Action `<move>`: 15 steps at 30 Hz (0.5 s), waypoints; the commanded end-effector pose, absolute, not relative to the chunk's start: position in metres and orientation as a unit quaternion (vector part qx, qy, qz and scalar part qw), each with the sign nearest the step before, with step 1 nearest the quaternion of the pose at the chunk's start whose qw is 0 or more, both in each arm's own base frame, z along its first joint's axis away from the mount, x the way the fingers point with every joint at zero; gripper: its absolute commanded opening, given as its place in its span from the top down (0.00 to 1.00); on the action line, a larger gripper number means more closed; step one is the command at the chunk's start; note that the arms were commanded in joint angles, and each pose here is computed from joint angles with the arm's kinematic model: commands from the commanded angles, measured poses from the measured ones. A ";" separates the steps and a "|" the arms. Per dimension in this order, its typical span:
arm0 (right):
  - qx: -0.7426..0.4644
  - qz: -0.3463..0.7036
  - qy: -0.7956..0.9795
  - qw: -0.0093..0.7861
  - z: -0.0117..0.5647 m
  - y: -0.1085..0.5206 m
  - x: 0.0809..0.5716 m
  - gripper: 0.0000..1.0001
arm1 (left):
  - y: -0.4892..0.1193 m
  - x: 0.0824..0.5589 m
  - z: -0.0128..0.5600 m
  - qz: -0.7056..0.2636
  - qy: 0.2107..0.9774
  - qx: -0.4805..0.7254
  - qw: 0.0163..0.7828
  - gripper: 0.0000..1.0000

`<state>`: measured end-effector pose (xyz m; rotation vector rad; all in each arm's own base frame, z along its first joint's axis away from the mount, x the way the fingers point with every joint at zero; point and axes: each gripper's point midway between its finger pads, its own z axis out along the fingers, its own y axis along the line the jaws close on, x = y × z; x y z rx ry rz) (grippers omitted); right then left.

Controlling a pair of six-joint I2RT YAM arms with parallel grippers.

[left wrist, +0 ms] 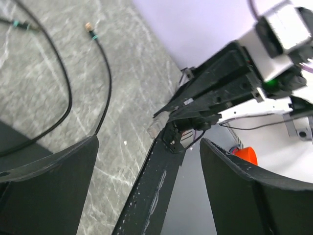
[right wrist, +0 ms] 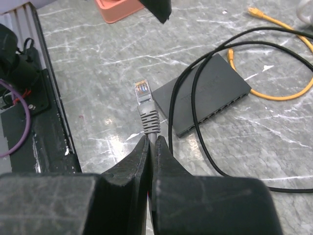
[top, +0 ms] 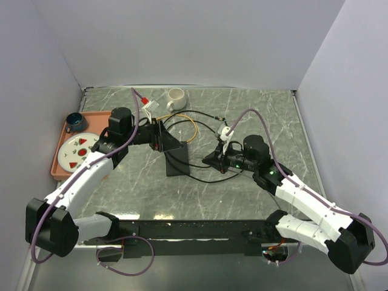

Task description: Insert the plug into the switch port

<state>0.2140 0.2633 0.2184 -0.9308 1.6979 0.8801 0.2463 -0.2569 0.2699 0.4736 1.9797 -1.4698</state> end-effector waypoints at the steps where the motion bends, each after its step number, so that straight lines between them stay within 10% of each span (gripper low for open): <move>1: -0.390 0.390 0.653 0.519 0.245 0.268 0.204 1.00 | -0.260 0.221 0.302 -0.588 0.689 0.256 0.338 0.11; 15: -0.439 0.462 0.592 0.493 0.277 0.276 0.171 1.00 | -0.279 0.199 0.309 -0.524 0.676 0.311 0.415 0.13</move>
